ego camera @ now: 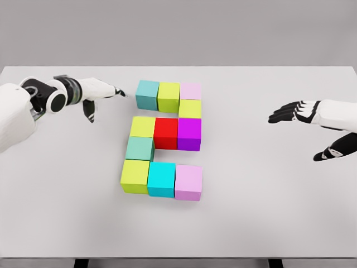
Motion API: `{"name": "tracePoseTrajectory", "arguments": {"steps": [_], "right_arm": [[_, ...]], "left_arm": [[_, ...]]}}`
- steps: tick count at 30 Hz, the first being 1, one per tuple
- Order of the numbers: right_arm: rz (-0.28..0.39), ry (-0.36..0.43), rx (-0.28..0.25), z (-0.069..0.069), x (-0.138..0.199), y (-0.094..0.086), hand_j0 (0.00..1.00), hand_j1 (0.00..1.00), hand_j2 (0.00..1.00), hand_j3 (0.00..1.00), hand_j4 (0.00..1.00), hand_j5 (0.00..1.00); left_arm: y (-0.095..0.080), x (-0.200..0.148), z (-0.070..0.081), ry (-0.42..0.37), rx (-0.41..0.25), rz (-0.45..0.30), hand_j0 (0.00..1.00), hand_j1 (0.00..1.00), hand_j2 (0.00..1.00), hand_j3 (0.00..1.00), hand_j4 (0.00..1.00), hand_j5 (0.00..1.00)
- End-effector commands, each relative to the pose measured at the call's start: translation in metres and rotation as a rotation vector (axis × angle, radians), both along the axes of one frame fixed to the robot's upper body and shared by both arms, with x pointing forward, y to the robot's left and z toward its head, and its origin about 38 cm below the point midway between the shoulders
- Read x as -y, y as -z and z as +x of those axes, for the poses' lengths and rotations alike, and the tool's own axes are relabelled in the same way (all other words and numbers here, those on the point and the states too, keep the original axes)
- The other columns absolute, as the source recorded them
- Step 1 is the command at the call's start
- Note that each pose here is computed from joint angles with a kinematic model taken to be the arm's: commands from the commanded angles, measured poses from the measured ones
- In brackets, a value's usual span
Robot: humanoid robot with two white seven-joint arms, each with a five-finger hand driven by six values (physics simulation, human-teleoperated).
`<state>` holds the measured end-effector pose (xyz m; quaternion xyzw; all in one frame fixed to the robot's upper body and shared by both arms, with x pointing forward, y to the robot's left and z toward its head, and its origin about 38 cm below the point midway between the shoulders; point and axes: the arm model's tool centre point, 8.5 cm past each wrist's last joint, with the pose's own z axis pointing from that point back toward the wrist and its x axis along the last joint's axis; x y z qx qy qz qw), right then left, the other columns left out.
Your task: Assemble the squares on the desktop into the number 2
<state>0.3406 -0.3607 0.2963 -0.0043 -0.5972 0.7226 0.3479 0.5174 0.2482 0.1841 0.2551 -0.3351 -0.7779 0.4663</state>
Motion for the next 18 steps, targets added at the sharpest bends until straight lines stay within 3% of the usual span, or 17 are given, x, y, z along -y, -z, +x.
{"name": "tracePoseTrajectory", "arguments": {"steps": [1,3,4,5,6,7,9,11,13,15,18], "right_arm": [[0.007,0.004,-0.006,0.0,0.001,-0.001,1.0,1.0,1.0,1.0,1.0,1.0],[0.01,0.001,-0.009,0.0,0.0,0.001,1.0,1.0,1.0,1.0,1.0,1.0],[0.004,0.003,-0.008,-0.001,0.001,0.0,1.0,1.0,1.0,1.0,1.0,1.0],[0.004,0.006,-0.004,0.0,0.001,-0.002,1.0,1.0,1.0,1.0,1.0,1.0],[0.006,0.005,-0.003,0.0,0.001,-0.002,1.0,1.0,1.0,1.0,1.0,1.0],[0.017,-0.001,-0.005,0.0,-0.002,0.0,1.0,1.0,1.0,1.0,1.0,1.0],[0.037,-0.01,-0.013,0.001,-0.007,0.006,1.0,1.0,1.0,1.0,1.0,1.0],[0.038,-0.01,-0.015,0.001,-0.007,0.007,1.0,1.0,1.0,1.0,1.0,1.0],[0.038,-0.008,-0.016,0.001,-0.006,0.007,1.0,1.0,1.0,1.0,1.0,1.0],[0.042,-0.01,-0.017,0.001,-0.007,0.008,1.0,1.0,1.0,1.0,1.0,1.0],[0.064,-0.018,-0.023,0.001,-0.012,0.013,1.0,1.0,1.0,1.0,1.0,1.0]], "left_arm": [[-0.04,-0.026,0.006,0.001,0.072,-0.073,1.0,1.0,1.0,1.0,1.0,1.0],[-0.06,-0.038,-0.006,0.141,0.069,-0.244,1.0,1.0,1.0,1.0,1.0,1.0],[-0.081,-0.049,-0.023,0.305,0.095,-0.419,1.0,1.0,1.0,1.0,1.0,1.0],[-0.091,-0.057,-0.036,0.408,0.121,-0.527,1.0,1.0,1.0,1.0,1.0,1.0],[-0.095,-0.071,-0.041,0.374,0.129,-0.62,1.0,1.0,1.0,1.0,1.0,1.0],[-0.092,-0.089,-0.049,0.323,0.131,-0.761,1.0,1.0,1.0,1.0,1.0,1.0],[-0.088,-0.118,-0.06,0.245,0.165,-0.916,1.0,1.0,1.0,1.0,1.0,1.0],[-0.078,-0.142,-0.072,0.177,0.192,-0.979,1.0,1.0,1.0,1.0,1.0,1.0],[-0.06,-0.147,-0.081,0.143,0.163,-1.028,1.0,1.0,1.0,1.0,1.0,1.0],[-0.042,-0.148,-0.088,0.121,0.126,-1.034,1.0,1.0,1.0,1.0,1.0,1.0],[-0.035,-0.146,-0.09,0.115,0.112,-1.037,1.0,1.0,1.0,1.0,1.0,1.0]]}}
